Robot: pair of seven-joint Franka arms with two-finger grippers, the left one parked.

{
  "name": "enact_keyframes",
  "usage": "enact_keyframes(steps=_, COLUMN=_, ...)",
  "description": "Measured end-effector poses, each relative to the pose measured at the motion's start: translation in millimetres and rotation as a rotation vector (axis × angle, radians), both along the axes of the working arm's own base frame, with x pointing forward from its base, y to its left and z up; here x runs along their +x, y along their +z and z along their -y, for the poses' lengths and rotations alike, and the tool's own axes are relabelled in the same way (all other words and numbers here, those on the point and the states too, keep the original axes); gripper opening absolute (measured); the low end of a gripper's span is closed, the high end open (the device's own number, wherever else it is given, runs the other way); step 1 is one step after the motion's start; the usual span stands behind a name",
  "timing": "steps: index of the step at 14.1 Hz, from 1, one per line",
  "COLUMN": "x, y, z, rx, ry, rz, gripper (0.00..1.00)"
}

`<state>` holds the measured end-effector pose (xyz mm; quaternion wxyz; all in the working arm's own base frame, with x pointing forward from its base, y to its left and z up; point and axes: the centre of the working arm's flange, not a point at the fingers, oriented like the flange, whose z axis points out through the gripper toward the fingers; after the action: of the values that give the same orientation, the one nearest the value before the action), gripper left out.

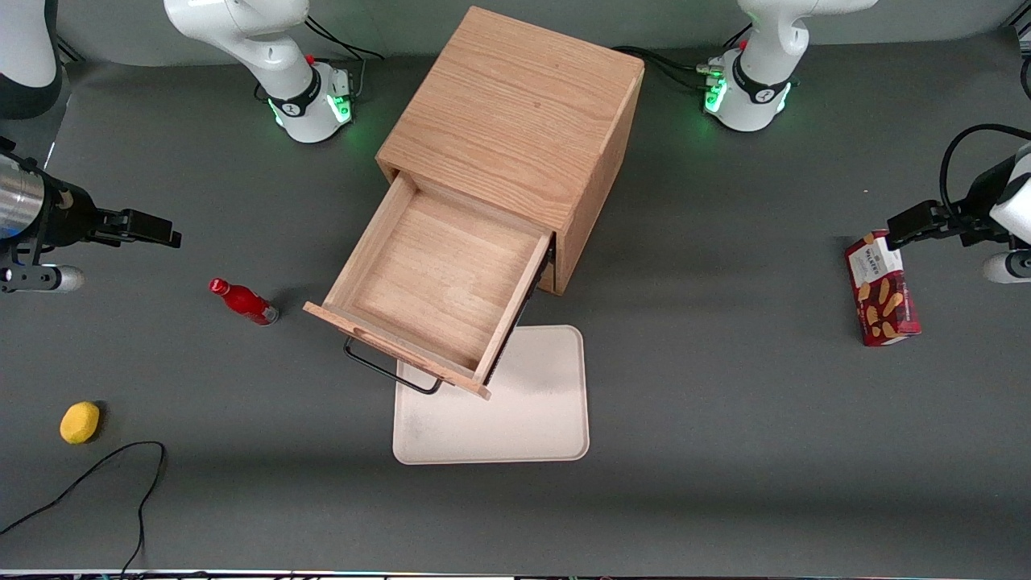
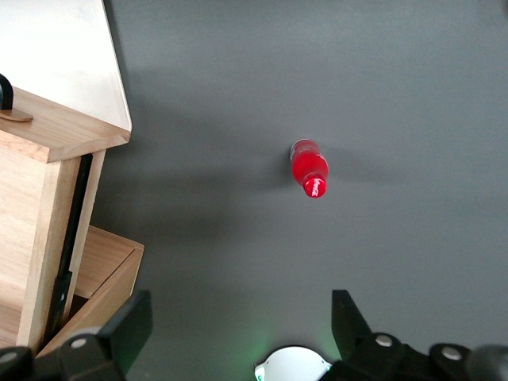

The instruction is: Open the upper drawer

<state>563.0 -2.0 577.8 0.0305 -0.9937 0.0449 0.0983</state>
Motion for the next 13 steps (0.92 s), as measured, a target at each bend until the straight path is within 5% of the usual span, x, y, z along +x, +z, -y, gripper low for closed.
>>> enact_keyframes(steps=13, x=-9, y=22, z=39, rx=0.020, ry=0.002, rz=0.054, gripper=1.00)
